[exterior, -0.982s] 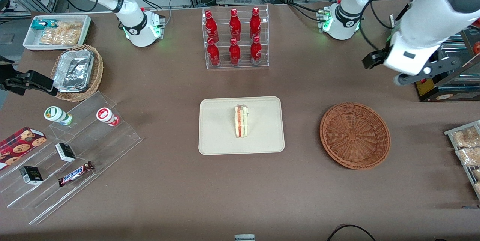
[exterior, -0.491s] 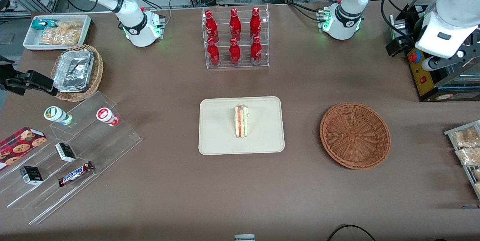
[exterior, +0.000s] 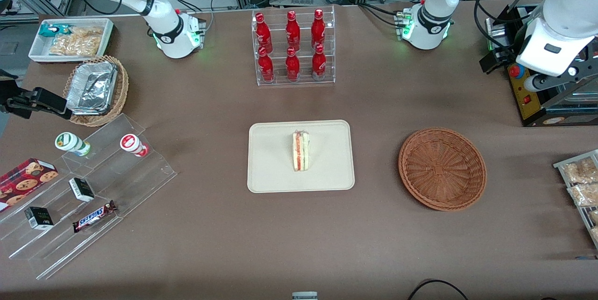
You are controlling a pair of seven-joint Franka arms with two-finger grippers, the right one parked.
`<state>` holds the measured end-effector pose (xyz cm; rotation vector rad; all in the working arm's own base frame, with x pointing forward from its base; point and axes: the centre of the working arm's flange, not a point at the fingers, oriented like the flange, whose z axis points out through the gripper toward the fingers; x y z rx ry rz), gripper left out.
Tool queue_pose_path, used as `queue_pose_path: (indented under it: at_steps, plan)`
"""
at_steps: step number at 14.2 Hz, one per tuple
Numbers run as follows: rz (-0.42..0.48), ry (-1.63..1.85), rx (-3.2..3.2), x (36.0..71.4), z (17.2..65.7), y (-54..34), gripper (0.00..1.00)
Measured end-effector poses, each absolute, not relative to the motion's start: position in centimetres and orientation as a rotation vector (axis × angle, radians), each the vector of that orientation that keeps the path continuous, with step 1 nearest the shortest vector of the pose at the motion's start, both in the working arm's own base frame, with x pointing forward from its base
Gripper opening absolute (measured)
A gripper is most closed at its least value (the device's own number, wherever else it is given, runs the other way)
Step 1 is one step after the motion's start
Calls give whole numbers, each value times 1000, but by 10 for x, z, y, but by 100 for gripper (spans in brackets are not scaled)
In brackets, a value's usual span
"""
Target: Place sandwich from basket to tray
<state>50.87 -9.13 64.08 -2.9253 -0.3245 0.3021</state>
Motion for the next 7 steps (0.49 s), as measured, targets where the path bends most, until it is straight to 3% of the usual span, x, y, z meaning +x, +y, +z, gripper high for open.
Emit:
queue_pose_path:
  at_steps: [7]
  plan:
    - [326,-188,-3009,521,635,-61,100]
